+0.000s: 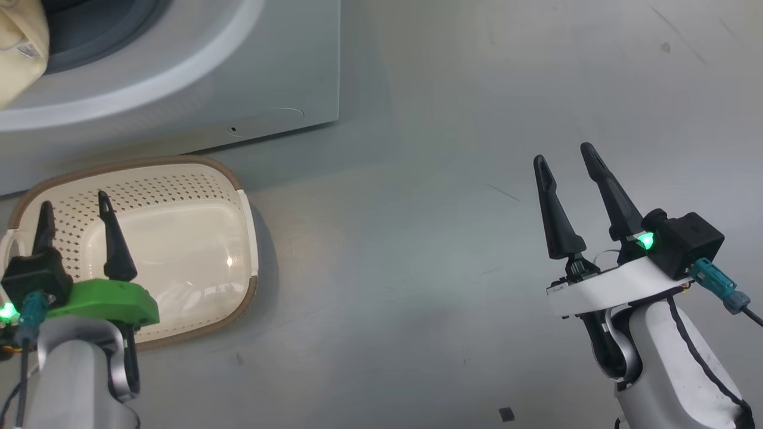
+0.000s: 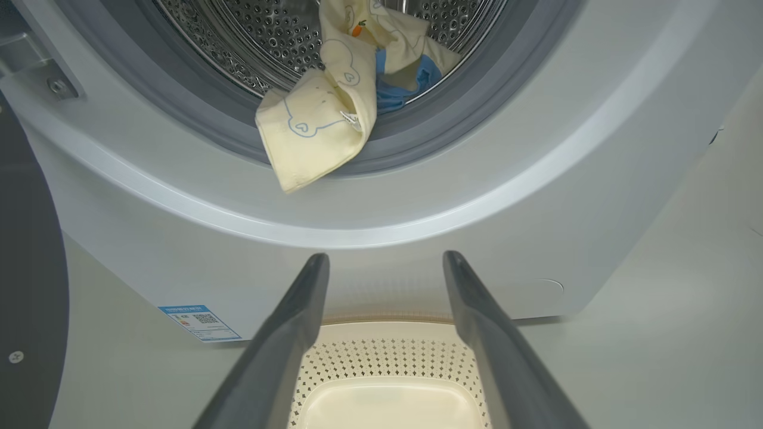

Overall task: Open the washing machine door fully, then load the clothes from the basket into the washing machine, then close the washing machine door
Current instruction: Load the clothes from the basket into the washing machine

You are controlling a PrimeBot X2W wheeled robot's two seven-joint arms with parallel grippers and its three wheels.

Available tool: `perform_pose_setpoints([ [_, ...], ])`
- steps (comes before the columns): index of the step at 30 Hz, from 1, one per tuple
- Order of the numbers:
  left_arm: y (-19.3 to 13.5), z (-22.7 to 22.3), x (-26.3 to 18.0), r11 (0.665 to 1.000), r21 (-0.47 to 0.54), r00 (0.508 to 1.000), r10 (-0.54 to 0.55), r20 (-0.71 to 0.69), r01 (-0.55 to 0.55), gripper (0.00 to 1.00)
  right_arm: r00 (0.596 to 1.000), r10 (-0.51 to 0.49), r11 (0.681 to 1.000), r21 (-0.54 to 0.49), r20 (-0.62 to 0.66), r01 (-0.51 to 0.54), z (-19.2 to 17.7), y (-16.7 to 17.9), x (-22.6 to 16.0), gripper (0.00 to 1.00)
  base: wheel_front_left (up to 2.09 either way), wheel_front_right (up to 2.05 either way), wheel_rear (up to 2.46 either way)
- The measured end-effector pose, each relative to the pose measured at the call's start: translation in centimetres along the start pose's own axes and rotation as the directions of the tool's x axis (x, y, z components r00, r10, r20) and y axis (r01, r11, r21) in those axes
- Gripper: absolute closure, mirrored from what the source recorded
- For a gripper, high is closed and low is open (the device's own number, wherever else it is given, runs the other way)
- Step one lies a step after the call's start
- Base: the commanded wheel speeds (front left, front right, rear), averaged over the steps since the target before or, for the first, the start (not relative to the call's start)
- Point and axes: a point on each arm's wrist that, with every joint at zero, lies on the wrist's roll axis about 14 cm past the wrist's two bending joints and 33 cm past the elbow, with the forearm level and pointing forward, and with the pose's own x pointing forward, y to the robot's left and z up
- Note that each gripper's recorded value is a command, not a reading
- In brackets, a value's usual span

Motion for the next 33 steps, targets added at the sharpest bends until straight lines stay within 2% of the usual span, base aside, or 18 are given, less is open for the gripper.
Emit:
perform_pose_setpoints([
  [13, 1.1, 2.3, -4.8, 0.999, -0.012, 0.998, 0.034, 0.057, -0.033, 0.0, 1.0, 0.013, 1.0, 0.001, 0.009, -0.013, 0.7, 1.1, -2.0, 0.0, 0.0, 0.0, 0.0],
  [33, 1.3, 4.2, -6.1, 0.999, -0.022, 0.992, 0.041, 0.119, -0.038, 0.0, 0.999, 0.046, 0.999, -0.005, 0.027, -0.046, 1.3, 2.1, -1.8, 0.0, 0.0, 0.0, 0.0],
])
